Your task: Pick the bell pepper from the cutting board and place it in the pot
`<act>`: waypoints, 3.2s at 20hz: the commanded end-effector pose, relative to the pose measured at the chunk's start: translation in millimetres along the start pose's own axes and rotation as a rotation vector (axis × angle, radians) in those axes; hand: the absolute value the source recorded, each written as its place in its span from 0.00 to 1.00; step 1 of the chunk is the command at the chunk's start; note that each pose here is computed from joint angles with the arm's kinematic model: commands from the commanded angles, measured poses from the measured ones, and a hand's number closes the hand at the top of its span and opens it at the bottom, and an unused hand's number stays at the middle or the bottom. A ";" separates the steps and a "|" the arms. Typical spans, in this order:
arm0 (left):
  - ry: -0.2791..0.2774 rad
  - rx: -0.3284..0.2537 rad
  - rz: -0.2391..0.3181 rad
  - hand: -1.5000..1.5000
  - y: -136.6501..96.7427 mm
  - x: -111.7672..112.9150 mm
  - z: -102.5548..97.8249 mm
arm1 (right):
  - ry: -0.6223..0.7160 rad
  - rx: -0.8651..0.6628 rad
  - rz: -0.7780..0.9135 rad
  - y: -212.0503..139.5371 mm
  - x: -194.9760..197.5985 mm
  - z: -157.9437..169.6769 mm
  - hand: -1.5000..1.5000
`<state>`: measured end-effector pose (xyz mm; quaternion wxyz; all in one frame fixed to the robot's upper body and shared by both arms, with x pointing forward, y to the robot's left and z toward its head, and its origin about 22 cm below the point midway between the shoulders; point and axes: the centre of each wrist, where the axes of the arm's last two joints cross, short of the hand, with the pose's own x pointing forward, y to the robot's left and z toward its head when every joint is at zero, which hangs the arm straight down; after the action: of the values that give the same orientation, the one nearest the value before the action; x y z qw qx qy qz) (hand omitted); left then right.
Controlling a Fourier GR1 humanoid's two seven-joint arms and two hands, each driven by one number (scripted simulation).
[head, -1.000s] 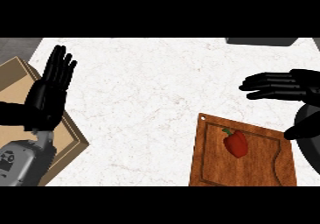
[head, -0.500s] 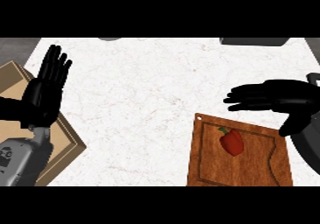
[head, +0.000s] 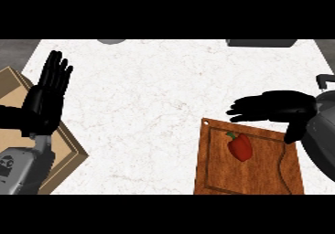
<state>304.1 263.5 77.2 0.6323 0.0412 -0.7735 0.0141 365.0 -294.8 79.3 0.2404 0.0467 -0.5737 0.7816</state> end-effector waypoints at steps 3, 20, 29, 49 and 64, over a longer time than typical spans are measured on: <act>0.014 0.028 0.010 0.50 10.0 -10.7 -1.1 | -0.159 0.013 -0.050 34.7 -8.0 -8.6 0.00; 0.000 0.018 0.000 0.50 1.3 7.2 3.6 | -0.072 0.015 -0.004 70.8 2.0 -73.8 0.00; 0.009 0.017 0.001 0.50 -0.9 -13.2 9.7 | -0.123 0.020 -0.034 91.9 0.1 -88.1 0.00; -0.002 0.040 0.001 0.50 6.2 5.8 -8.0 | -0.221 -0.195 0.175 73.5 22.7 -79.4 1.00; 0.061 0.185 -0.062 0.50 60.2 -5.7 24.7 | 0.541 -0.743 -0.005 149.1 119.1 -34.9 1.00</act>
<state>283.0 312.1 68.4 0.6503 0.1129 -0.7484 0.0652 226.9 -247.3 -33.7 0.3431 -0.1625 -0.7245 0.5752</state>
